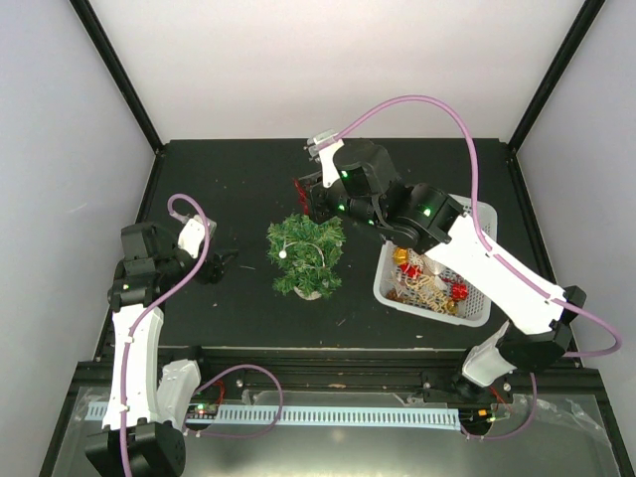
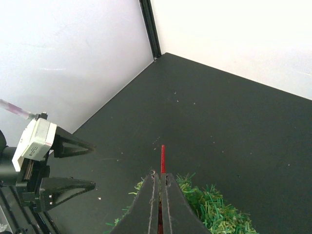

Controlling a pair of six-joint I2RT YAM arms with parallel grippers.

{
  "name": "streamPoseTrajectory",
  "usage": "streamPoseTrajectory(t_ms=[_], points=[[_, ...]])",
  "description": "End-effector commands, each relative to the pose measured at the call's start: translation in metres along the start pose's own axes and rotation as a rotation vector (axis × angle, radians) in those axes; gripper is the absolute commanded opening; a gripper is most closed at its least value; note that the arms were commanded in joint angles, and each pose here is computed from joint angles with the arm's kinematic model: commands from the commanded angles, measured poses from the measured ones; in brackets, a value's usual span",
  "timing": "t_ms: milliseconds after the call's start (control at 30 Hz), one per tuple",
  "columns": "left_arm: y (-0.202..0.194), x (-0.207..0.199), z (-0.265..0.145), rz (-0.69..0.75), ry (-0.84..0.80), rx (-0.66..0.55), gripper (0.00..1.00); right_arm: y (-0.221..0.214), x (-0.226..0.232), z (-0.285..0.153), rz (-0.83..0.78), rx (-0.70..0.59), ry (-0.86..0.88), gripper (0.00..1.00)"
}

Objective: Decorate the small christmas tree

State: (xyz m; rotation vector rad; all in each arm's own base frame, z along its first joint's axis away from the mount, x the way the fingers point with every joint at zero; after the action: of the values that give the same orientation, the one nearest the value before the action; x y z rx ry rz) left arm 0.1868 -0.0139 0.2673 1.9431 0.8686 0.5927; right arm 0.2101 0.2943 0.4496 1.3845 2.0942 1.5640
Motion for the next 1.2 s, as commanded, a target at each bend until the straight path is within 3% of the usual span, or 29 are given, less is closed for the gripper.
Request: streamPoseTrajectory(t_ms=[0,1167], points=[[0.005,-0.002,-0.005,0.04,-0.003,-0.033,0.78,0.008,0.004,-0.007,0.011,-0.035,0.004,0.01],[0.005,-0.002,-0.005,0.04,-0.004,-0.033,0.78,-0.008,-0.002,0.008,0.006,0.018,-0.021,0.01]])
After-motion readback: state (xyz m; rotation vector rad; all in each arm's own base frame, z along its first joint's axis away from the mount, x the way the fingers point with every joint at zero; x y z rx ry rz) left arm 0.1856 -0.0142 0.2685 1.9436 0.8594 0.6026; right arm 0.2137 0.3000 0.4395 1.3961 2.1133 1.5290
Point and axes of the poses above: each gripper's point midway between its finger pads, its own z axis out along the fingers, its own x axis along the line the jaws close on, y = z × x, the point moved 9 cm from there along -z, back along the fingers, and after that the axes turned 11 degrees about z, right-handed, at the moved point
